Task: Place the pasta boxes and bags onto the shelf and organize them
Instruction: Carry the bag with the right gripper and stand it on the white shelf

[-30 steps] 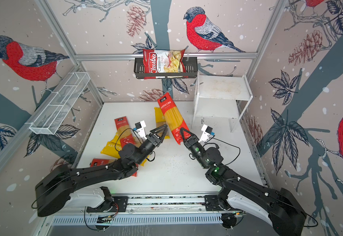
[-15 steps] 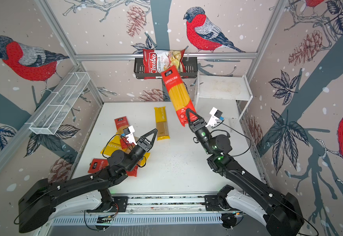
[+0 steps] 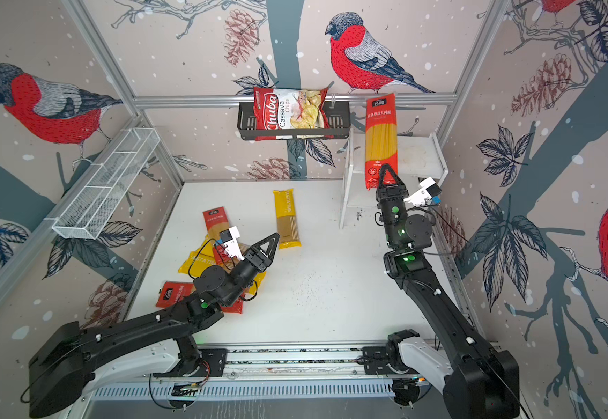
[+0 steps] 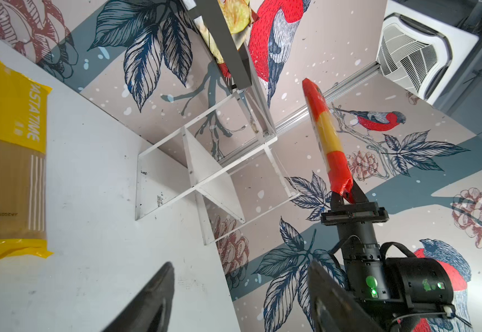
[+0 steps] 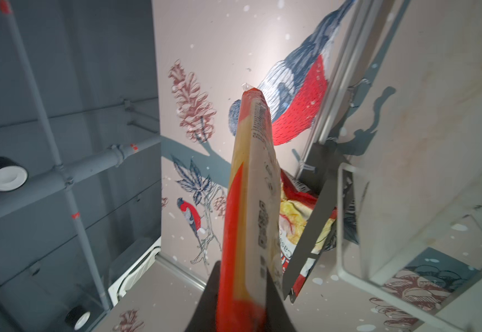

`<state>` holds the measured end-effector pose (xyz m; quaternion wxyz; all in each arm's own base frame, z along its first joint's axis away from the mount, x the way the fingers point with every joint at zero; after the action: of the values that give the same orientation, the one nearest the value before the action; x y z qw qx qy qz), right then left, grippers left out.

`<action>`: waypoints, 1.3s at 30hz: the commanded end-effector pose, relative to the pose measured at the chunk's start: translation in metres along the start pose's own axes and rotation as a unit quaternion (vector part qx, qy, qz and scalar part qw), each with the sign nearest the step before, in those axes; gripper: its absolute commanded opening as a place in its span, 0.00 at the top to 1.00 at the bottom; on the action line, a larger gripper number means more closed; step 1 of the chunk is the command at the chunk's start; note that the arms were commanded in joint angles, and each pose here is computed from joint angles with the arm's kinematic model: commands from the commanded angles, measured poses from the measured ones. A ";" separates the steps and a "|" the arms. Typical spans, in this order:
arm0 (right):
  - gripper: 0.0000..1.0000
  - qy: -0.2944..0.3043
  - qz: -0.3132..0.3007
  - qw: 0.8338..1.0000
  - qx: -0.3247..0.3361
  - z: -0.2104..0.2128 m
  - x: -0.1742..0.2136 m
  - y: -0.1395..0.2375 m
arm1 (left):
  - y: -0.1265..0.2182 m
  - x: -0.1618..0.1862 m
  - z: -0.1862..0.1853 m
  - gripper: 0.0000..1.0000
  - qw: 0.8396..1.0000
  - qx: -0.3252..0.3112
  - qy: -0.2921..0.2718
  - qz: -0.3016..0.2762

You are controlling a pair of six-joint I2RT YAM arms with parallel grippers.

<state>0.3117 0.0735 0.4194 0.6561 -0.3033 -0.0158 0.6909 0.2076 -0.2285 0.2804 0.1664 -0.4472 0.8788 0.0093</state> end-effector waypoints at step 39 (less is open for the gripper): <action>0.71 -0.031 0.145 0.980 0.135 -0.076 0.050 -0.037 | -0.007 0.001 0.010 0.28 0.998 -0.022 -0.051 -0.013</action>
<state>0.3737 0.0993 0.3564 0.5798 -0.1947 0.1225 0.7817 0.2173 -0.2335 0.2654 0.1955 -0.4593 0.8641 0.0652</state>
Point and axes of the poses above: each gripper's point midway between its finger pads, its own y axis back along the fingers, its own z axis along the line the jaws close on, x = y × z, the point moved 5 cm from there along y, back along the fingers, and after that the axes turned 13 degrees about y, right-handed, at the moved point
